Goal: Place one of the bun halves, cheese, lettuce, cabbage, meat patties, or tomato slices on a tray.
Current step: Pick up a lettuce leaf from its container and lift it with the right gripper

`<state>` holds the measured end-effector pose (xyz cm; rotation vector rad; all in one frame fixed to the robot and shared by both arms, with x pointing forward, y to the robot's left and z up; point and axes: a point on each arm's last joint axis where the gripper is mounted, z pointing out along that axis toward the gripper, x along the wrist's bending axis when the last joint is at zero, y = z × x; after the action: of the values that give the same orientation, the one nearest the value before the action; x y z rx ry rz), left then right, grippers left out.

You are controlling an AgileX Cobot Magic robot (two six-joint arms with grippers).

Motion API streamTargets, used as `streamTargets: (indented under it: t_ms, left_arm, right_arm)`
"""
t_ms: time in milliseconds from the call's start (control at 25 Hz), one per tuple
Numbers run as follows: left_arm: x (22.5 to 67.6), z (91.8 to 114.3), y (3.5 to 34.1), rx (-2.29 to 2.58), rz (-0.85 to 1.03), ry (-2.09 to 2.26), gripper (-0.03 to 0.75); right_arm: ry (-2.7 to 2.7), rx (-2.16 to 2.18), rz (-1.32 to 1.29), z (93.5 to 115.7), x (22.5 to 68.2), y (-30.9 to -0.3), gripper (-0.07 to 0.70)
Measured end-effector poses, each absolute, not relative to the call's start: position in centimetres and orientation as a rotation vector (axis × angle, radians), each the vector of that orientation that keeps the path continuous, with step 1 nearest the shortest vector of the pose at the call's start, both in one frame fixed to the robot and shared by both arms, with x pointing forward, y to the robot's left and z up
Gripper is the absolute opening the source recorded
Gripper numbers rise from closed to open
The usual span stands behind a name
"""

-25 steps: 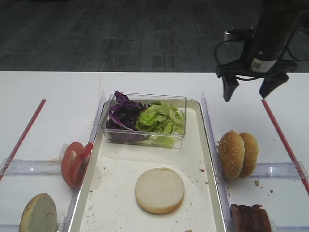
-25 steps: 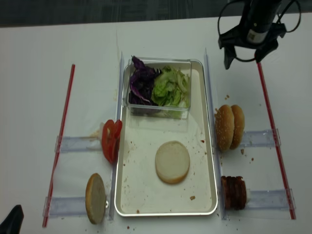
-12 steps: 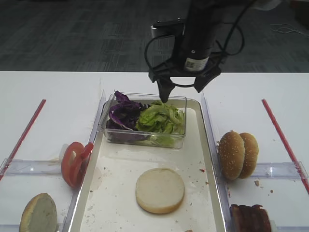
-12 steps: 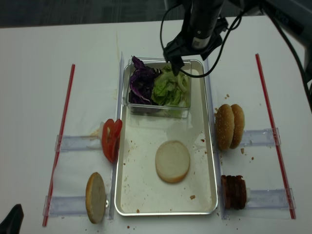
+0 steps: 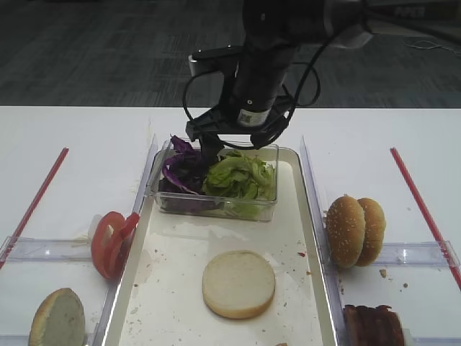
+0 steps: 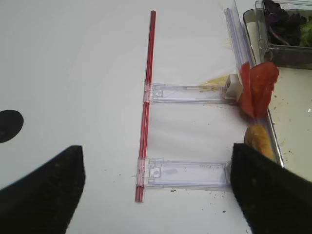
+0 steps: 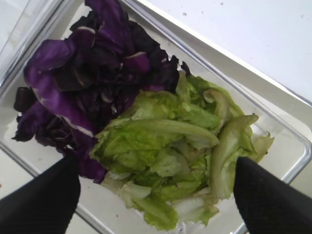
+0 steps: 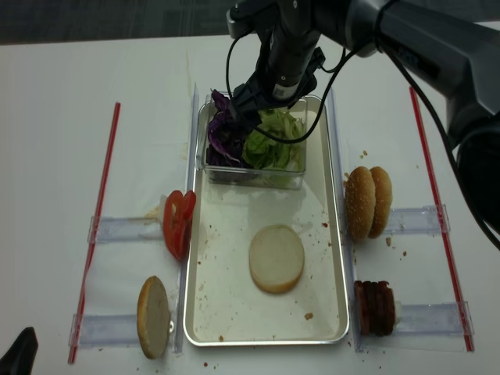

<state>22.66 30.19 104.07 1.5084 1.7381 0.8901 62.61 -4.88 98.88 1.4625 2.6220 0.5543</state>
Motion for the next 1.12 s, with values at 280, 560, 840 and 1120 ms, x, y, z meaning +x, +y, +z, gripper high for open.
streamTargets:
  t_ms: [280,560,840,1120]
  left_arm:
    - [22.7,104.1,30.2,1.508,0.890,1.738,0.596]
    - [22.7,104.1,30.2,1.508,0.890,1.738,0.596]
    - [22.7,104.1,30.2,1.508,0.890,1.738,0.596]
    - [22.7,104.1,30.2,1.508,0.890,1.738,0.596]
  right_arm:
    - [2.613,1.463,0.558,96.1,63.6,-4.3,0.585]
    - [2.615,1.452,0.531,94.7,63.9,-4.3,0.540]
    - [2.605,1.442,0.538,94.1,64.2,-4.2,0.533]
    - [2.602,1.436,0.539,94.1,64.2,-4.2,0.375]
